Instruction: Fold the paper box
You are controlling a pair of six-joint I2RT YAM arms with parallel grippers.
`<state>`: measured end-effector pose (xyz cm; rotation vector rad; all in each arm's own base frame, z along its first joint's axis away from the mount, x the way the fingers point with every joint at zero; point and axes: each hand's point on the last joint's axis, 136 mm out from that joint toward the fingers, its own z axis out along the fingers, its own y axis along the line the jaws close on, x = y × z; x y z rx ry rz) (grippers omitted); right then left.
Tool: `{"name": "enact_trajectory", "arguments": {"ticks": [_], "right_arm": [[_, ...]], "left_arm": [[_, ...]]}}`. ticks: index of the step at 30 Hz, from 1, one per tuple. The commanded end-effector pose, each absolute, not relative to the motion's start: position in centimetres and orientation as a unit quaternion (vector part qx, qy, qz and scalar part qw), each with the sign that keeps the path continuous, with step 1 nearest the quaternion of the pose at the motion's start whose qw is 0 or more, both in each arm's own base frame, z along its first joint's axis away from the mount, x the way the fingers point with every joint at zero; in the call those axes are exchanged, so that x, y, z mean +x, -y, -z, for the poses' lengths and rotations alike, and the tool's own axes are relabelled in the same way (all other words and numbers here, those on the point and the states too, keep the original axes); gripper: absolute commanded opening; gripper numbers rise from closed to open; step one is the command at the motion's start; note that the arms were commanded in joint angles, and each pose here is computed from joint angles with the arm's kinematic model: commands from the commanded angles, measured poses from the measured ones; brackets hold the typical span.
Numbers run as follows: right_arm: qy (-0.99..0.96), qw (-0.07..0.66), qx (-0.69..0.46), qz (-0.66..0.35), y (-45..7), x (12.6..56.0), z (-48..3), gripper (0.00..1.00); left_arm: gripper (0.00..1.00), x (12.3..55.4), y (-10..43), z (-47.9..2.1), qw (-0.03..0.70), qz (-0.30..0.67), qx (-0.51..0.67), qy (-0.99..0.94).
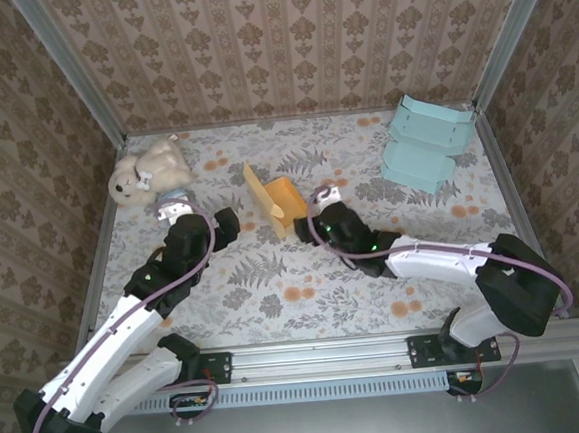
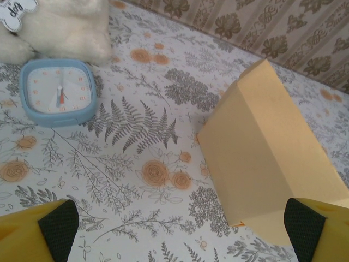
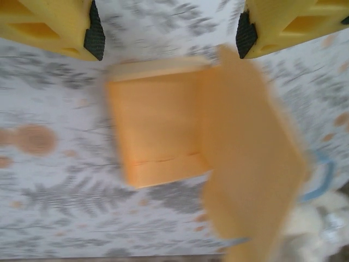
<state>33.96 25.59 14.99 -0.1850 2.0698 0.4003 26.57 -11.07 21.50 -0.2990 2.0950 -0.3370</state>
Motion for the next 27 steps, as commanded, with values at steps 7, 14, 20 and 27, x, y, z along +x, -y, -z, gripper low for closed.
{"name": "enact_trajectory", "arguments": {"ticks": [7,14,20,27], "right_arm": [[-0.914,0.379,-0.01,-0.143,-20.6,41.7,-9.1,0.68],[-0.934,0.335,-0.01,-0.126,-20.8,44.5,-4.9,0.67],[-0.943,0.31,-0.036,-0.115,-22.4,43.4,-1.8,0.66],[-0.936,0.319,-0.088,-0.121,-26.3,39.9,-2.0,0.65]], "left_arm": [[1.0,26.7,12.0,-20.0,0.468,0.133,-0.099,-0.868],[1.0,26.5,12.1,-21.0,0.479,0.163,-0.106,-0.856],[1.0,27.0,11.2,-21.7,0.492,0.163,-0.124,-0.846],[1.0,27.9,10.3,-21.8,0.487,0.172,-0.143,-0.844]]}}
